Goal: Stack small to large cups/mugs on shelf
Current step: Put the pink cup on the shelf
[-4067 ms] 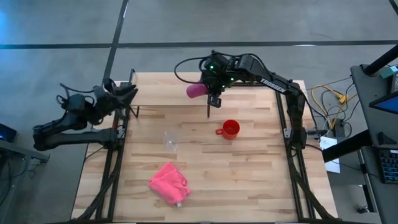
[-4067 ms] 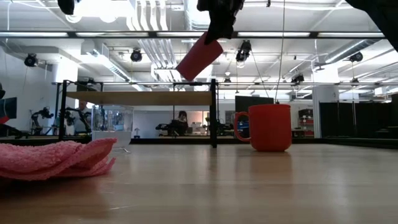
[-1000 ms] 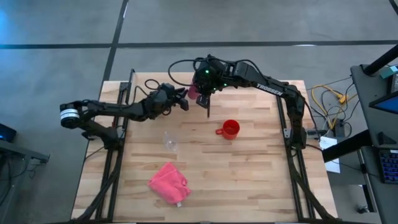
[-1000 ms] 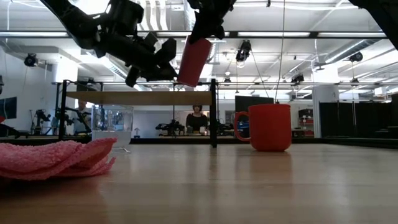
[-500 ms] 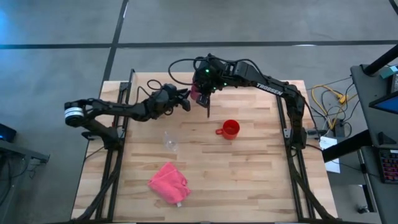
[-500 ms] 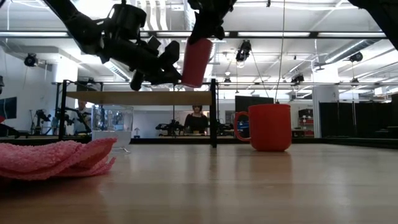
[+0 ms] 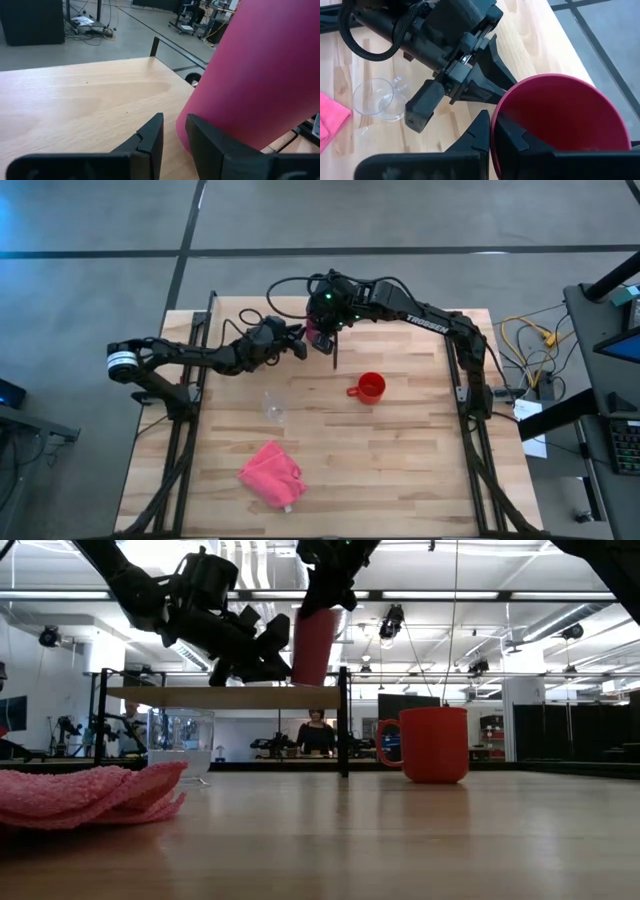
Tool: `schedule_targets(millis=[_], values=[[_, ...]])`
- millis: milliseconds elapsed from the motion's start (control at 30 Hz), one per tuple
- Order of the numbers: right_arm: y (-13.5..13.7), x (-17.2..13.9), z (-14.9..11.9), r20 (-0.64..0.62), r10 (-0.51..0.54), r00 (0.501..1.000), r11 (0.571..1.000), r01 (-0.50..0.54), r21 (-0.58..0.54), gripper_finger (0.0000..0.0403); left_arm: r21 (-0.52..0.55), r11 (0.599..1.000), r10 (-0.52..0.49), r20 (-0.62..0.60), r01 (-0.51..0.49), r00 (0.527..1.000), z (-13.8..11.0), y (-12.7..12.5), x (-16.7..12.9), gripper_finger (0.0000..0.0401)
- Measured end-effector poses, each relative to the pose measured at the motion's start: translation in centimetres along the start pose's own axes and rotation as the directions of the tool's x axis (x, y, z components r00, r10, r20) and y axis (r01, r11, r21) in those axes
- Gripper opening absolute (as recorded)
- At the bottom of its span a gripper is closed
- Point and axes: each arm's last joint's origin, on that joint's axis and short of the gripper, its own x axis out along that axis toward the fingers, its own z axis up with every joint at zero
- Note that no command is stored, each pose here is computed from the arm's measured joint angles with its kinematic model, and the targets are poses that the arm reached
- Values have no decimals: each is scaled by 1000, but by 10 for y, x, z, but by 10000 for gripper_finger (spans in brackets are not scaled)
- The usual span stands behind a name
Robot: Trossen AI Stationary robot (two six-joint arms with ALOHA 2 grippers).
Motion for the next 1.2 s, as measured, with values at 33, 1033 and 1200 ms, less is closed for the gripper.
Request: schedule_targets(millis=[33, 1033, 1200], values=[[-1, 0, 0, 0, -1, 1000, 1000, 1, 1, 9, -1, 1000, -2, 1, 2, 1000, 0, 0, 0, 75], [-6, 1, 5, 51, -13, 999, 1000, 12, 6, 58, -11, 999, -41, 10, 41, 999, 4, -2, 0, 75], [-6, 1, 3, 37, -12, 999, 1000, 12, 9, 58, 0, 999, -34, 8, 34, 999, 4, -1, 0, 75]])
